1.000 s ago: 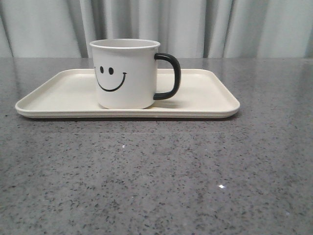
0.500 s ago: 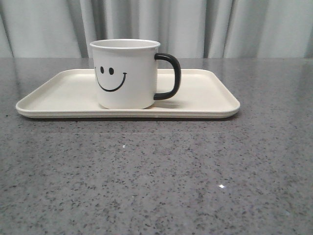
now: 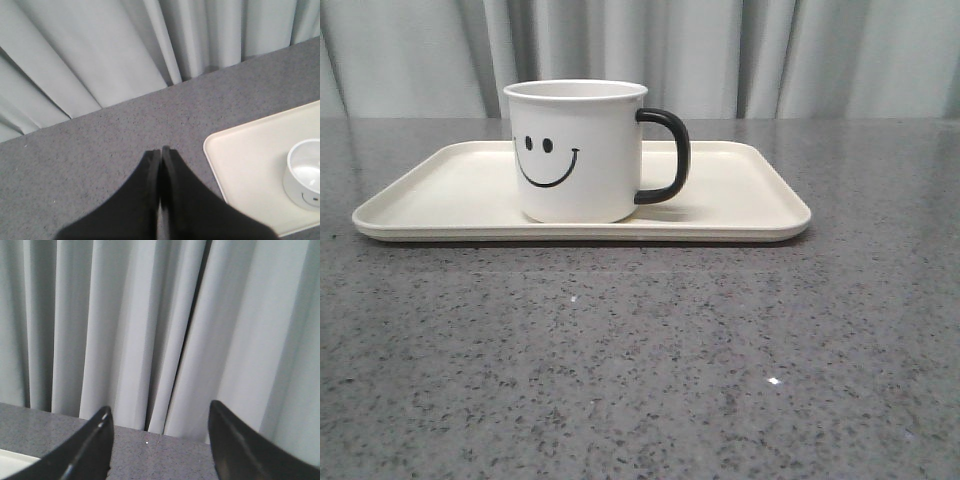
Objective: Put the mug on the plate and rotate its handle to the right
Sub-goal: 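Raise the left gripper away from the mug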
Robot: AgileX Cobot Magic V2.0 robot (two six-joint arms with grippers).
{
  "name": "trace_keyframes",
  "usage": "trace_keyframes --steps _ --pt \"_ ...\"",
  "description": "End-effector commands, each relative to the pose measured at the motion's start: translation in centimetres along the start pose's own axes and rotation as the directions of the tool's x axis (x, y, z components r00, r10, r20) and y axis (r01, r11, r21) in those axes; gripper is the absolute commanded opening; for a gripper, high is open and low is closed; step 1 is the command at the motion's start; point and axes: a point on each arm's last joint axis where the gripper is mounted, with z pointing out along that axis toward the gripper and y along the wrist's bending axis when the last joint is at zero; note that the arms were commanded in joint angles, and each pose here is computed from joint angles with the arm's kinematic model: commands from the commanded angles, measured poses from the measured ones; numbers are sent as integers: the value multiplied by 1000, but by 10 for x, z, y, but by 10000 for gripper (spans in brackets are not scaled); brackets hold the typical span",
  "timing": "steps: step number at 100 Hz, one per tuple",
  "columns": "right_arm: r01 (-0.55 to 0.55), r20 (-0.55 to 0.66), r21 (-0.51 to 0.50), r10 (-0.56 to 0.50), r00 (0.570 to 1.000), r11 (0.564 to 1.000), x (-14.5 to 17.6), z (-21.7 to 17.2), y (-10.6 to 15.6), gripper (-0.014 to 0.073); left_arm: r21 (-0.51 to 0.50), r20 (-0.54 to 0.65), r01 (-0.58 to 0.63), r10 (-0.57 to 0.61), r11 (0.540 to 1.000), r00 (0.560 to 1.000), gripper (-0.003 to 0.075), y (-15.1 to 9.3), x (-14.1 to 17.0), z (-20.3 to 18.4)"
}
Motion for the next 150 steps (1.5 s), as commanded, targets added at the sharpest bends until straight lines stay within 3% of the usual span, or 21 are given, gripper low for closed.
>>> trace_keyframes --steps 1,20,64,100,150 --pt "28 35 12 -28 999 1000 -14 1 -2 435 -26 24 22 -22 999 999 -20 7 11 -12" --pt "39 91 -3 -39 995 999 -38 1 -1 435 -73 -32 66 -69 995 997 -20 11 46 -11" --pt "65 28 -286 -60 998 956 -92 75 10 435 -90 -61 89 -94 992 994 -20 15 87 -21" --pt "39 -37 -525 -68 997 850 -110 138 21 435 -98 -120 85 -96 992 988 -20 13 114 -12" --pt "-41 -103 -686 -42 994 727 -90 201 65 435 -117 -194 111 -132 987 972 -20 6 133 6"
